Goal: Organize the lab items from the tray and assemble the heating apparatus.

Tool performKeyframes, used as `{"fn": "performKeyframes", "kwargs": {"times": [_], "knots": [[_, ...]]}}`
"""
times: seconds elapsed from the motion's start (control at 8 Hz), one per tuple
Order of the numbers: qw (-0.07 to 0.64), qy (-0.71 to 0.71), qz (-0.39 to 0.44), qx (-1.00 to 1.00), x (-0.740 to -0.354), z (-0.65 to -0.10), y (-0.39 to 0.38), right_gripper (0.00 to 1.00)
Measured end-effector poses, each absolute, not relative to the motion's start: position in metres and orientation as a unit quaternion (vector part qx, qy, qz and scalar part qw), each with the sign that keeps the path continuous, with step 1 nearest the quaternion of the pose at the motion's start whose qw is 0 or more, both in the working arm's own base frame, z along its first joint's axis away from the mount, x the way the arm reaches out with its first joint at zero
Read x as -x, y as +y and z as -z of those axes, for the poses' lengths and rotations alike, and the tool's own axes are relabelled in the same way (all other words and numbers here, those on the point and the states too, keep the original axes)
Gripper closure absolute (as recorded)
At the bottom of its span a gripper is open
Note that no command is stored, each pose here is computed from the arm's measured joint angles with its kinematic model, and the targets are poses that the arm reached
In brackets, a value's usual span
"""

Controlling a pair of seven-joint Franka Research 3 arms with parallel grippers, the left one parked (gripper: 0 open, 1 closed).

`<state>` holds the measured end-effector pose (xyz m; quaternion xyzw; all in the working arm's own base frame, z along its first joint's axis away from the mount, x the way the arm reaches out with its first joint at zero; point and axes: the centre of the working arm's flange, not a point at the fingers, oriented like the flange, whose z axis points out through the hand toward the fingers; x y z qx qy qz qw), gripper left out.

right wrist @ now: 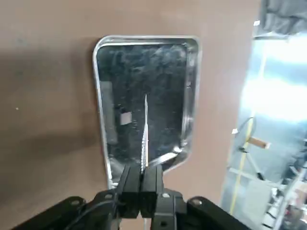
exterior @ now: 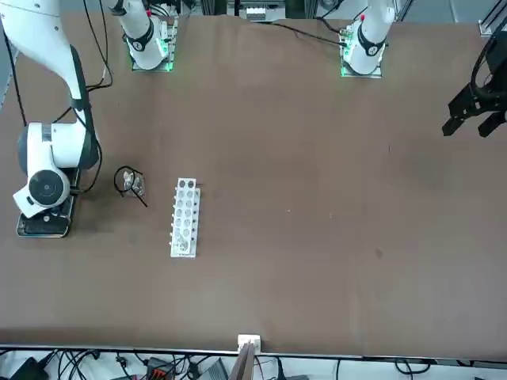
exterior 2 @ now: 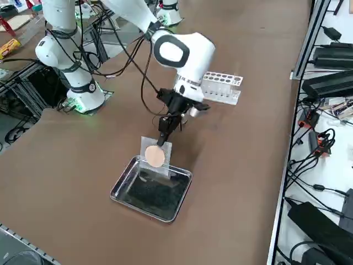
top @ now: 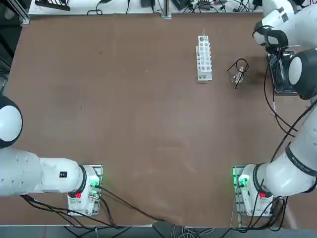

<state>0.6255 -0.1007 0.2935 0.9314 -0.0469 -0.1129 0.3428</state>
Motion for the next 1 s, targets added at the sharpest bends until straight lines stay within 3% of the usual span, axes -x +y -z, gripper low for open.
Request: {"fn": "performKeyframes", "kwargs": {"times": [0.62, 1.0], "knots": [[0.427, 0.034, 0.097, -0.898, -0.663, -0.381, -0.014, 0.98], [0.505, 0.077, 0.079, -0.856, -0.649, -0.359, 0.107, 0.98]]}}
